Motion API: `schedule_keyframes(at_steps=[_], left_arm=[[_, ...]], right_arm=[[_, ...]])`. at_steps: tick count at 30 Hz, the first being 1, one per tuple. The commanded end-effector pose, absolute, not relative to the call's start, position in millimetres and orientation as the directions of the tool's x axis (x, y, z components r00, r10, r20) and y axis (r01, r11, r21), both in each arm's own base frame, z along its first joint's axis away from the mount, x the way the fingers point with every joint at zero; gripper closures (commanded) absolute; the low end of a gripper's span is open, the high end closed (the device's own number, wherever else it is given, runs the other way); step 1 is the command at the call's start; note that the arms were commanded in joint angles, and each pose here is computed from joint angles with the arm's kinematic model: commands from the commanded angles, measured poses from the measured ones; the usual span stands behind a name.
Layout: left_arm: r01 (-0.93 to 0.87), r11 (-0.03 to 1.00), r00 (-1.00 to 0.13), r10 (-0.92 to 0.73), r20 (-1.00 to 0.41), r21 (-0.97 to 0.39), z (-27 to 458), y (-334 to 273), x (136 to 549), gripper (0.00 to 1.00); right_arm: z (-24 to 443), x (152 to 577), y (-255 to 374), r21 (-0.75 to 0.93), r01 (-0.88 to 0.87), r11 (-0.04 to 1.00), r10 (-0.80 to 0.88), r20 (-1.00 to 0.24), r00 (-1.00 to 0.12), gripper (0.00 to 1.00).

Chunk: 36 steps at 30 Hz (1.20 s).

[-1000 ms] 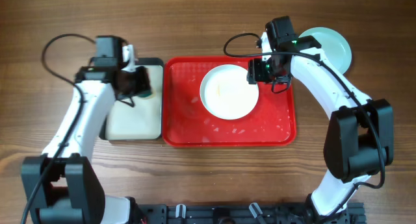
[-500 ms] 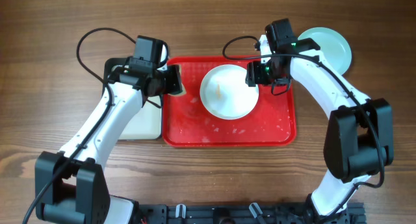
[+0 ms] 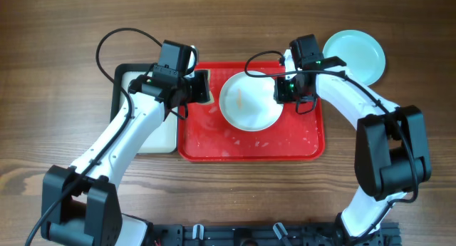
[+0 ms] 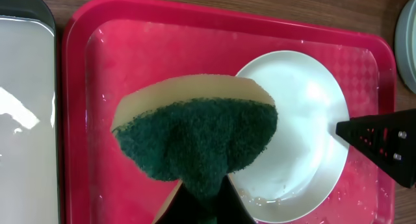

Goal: Clean dirty plates on tray and stack at the side
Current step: 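Bring the sponge in the left gripper onto the white plate, then scrub the white plate surface with the sponge in the left gripper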

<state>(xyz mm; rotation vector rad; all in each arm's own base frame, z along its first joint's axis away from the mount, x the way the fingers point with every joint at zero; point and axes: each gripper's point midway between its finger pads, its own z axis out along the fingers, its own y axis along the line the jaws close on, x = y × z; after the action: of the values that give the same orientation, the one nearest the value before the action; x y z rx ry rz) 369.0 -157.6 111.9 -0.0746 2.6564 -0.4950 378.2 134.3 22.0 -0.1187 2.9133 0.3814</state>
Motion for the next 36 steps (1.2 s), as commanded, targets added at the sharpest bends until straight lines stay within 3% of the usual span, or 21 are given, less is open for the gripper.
schedule_keyframes(at_steps=[1, 10, 12, 19, 31, 32, 34, 36], left_arm=[[0.02, 0.935, -0.9, -0.137, -0.413, -0.354, 113.1, -159.0, 369.2, 0.96], [0.02, 0.935, -0.9, -0.137, -0.413, -0.354, 113.1, -159.0, 369.2, 0.96], [0.021, 0.935, -0.9, -0.137, -0.414, -0.354, 113.1, -159.0, 369.2, 0.96], [0.025, 0.937, -0.9, -0.13, -0.416, -0.348, 112.7, -158.2, 369.2, 0.96], [0.007, 0.943, -0.921, -0.123, -0.37, -0.332, 105.4, -154.6, 358.2, 0.96], [0.006, 0.944, -0.923, -0.122, -0.366, -0.33, 105.0, -154.6, 357.2, 0.96], [0.007, 0.944, -0.923, -0.121, -0.366, -0.33, 104.9, -154.5, 357.1, 0.96], [0.006, 0.944, -0.923, -0.122, -0.366, -0.33, 104.9, -154.5, 357.1, 0.96]], right_arm=[[14.8, 374.9, 133.1, 0.241, -0.079, 0.967, -0.034, -0.188, -0.982, 0.75], [6.3, 365.5, 134.4, 0.246, -0.052, 0.968, -0.012, -0.161, -0.987, 0.75], [5.8, 364.4, 137.5, 0.27, -0.018, 0.963, 0.023, -0.148, -0.989, 0.96], [17.0, 353.8, 175.6, 0.448, -0.063, 0.892, -0.015, -0.111, -0.994, 0.96], [12.9, 345.6, 200.9, 0.39, -0.038, 0.92, 0.006, -0.111, -0.994, 0.96], [13.3, 347.2, 201.4, 0.392, -0.04, 0.919, 0.007, -0.118, -0.993, 0.9], [15.1, 352.9, 203.7, 0.396, -0.075, 0.915, -0.015, -0.153, -0.988, 0.69], [17.0, 358.3, 206.0, 0.4, -0.107, 0.91, -0.034, -0.186, -0.982, 0.62]])
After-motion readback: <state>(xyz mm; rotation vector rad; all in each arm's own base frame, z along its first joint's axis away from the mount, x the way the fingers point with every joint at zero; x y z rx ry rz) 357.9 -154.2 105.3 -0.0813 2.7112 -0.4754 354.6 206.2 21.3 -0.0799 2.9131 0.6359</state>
